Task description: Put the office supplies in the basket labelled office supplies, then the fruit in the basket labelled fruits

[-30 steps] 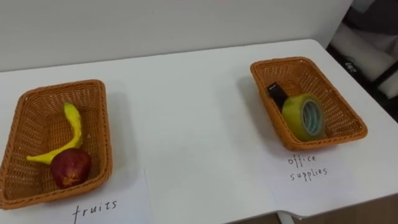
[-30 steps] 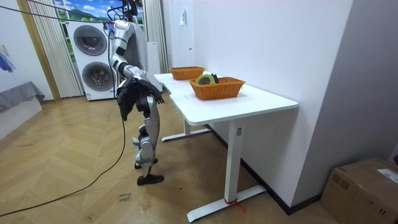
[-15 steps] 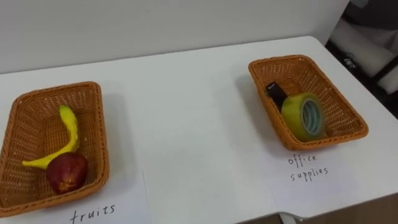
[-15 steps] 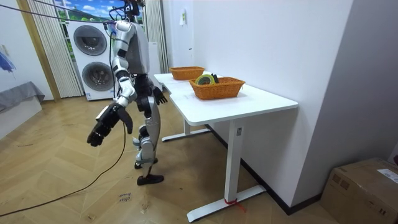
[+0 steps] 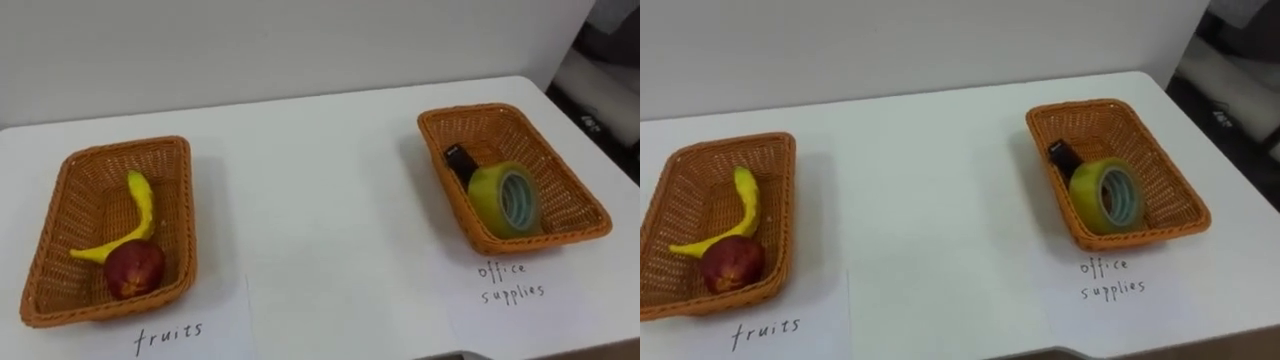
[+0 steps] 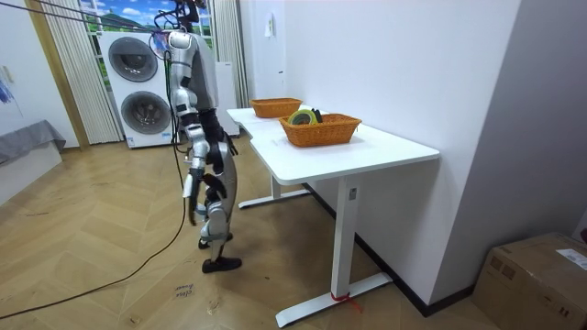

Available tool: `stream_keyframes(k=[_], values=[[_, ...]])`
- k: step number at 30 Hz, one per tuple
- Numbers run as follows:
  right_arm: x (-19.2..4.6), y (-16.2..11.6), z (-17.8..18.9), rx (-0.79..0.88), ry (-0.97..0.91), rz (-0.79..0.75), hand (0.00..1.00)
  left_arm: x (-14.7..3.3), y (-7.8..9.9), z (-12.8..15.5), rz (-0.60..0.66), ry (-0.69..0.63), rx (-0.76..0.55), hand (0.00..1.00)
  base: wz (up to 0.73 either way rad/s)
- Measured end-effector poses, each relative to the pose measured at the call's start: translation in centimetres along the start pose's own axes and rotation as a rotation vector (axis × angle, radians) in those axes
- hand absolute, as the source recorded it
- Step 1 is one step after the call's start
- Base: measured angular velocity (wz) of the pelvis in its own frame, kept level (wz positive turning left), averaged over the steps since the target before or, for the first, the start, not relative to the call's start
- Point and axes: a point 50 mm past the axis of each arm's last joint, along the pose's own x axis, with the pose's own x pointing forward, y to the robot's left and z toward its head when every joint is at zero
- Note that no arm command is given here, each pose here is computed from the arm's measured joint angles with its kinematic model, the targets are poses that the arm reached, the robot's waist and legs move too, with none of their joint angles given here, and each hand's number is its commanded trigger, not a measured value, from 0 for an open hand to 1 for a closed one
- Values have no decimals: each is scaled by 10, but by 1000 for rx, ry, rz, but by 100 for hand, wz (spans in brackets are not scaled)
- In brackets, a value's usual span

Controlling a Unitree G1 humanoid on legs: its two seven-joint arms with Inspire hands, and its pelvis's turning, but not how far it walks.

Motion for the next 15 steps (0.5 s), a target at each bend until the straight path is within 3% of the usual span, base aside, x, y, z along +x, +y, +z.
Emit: stream_keyframes(k=[5, 11, 15], values=[[-5, 22, -11, -252, 15, 212, 0, -2, -2, -14, -5, 65, 27, 0, 4], [-11, 37, -20, -544, -16, 372, 0, -2, -3, -13, -9, 63, 84, 0, 9], [-13, 45, -19, -644, -32, 432, 0, -3, -7, -15, -18, 78, 98, 0, 5]])
